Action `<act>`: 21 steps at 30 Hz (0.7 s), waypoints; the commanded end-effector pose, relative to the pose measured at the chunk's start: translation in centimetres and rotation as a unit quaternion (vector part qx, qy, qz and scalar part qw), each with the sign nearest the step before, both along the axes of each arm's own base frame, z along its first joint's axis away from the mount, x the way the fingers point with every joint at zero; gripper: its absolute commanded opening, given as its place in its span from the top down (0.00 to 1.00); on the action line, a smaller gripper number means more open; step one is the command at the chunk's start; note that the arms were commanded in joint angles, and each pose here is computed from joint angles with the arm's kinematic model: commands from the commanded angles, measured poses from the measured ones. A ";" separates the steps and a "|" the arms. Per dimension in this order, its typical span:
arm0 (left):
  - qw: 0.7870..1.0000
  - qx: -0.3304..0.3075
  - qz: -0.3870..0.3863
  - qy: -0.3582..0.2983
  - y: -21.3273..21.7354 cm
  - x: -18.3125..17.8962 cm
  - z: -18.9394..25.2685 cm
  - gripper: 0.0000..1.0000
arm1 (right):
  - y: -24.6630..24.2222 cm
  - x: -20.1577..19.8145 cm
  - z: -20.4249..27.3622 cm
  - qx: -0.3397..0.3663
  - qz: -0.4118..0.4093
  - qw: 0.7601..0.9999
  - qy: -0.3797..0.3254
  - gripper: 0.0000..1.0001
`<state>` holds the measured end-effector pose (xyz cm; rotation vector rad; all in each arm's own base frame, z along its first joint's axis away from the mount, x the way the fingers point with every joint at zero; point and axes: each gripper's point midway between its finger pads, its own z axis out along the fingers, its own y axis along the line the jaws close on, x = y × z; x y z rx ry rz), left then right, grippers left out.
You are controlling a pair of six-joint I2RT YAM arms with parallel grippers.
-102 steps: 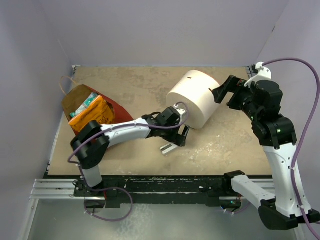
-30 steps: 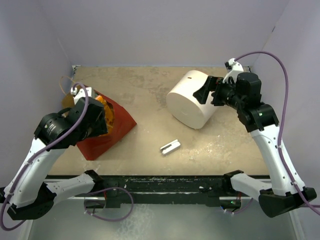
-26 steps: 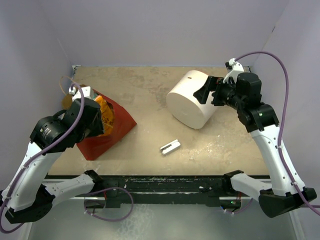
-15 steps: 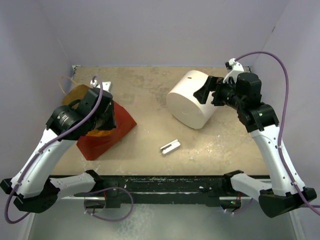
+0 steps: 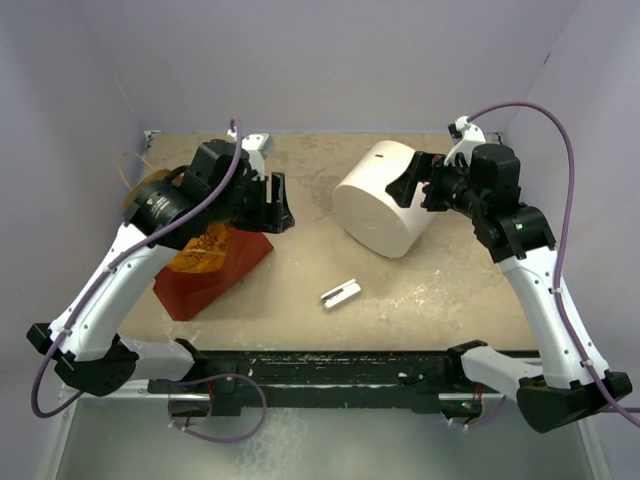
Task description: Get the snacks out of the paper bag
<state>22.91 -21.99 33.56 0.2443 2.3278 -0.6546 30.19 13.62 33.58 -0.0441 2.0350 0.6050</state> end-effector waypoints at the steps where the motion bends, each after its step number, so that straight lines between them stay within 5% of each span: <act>1: 0.988 0.102 0.108 -0.030 7.9 -1.4 1.5 0.11 | 0.4 0.4 1.9 0.007 0.011 0.999 -0.038 0.00; 3: 0.981 0.127 0.145 -0.022 10.2 -2.4 1.4 0.01 | 0.6 0.5 1.7 0.008 0.014 0.999 -0.033 0.00; 13: 0.949 0.093 0.300 -0.037 16.8 -6.0 1.6 0.01 | 0.6 0.5 1.2 0.006 0.014 1.000 -0.024 0.00; 21: 0.970 0.119 0.211 0.012 13.7 -6.0 -1.8 0.01 | 0.9 0.7 0.9 0.012 0.018 1.000 -0.020 0.00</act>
